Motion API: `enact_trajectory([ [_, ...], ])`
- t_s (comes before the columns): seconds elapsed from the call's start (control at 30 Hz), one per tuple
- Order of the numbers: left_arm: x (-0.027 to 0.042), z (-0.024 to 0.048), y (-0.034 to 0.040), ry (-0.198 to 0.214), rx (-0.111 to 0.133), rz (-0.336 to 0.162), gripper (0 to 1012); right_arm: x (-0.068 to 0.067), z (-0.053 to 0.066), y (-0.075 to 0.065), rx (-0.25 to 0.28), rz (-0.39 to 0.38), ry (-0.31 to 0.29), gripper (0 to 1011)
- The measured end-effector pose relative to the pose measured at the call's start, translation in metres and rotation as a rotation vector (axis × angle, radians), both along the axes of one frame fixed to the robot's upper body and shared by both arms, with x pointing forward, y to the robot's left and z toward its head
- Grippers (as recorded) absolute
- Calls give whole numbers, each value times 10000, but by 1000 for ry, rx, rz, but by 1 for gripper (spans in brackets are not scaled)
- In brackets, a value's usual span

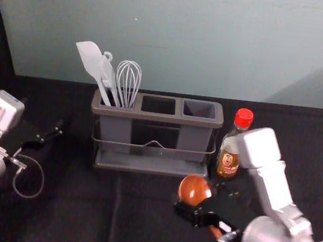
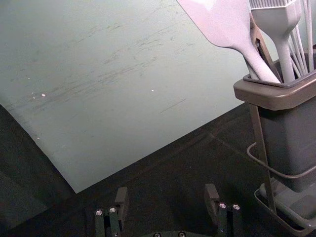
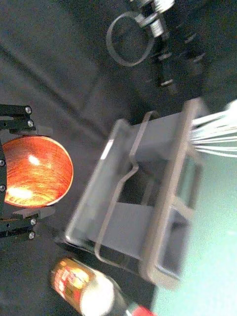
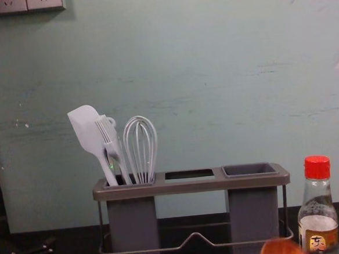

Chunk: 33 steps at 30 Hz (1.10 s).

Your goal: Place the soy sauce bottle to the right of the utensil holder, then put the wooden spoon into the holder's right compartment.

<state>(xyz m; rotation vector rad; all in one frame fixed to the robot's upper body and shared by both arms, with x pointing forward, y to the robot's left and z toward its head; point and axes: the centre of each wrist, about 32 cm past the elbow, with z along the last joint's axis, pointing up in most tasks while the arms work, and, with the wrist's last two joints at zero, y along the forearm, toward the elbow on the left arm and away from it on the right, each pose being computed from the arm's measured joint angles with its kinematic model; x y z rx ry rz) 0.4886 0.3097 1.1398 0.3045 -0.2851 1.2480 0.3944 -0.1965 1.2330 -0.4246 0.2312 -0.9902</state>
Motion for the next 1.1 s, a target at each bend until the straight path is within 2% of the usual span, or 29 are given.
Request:
enact_trajectory([
  [0.07,0,0,0,0,0,0,1011,-87,23,-79,36,-9,-52,837],
  [0.2,0,0,0,0,0,0,1011,-218,36,-156,64,-43,-150,838],
  [0.4,0,0,0,0,0,0,1011,-372,-2,-110,4,-176,-321,837],
  [0.43,0,0,0,0,0,0,1011,-395,-18,-100,3,-199,-359,838],
  [0.47,0,0,0,0,0,0,1011,-395,-18,-100,3,-199,-359,837],
  [0.5,0,0,0,0,0,0,1011,-423,-30,-92,6,-219,-402,837],
  [0.67,0,0,0,0,0,0,1011,-518,-37,-90,35,-229,-532,837],
  [0.9,0,0,0,0,0,0,1011,-590,-21,-106,63,-194,-633,838],
  [1.1,0,0,0,0,0,0,1011,-598,-24,-121,72,-169,-653,837],
])
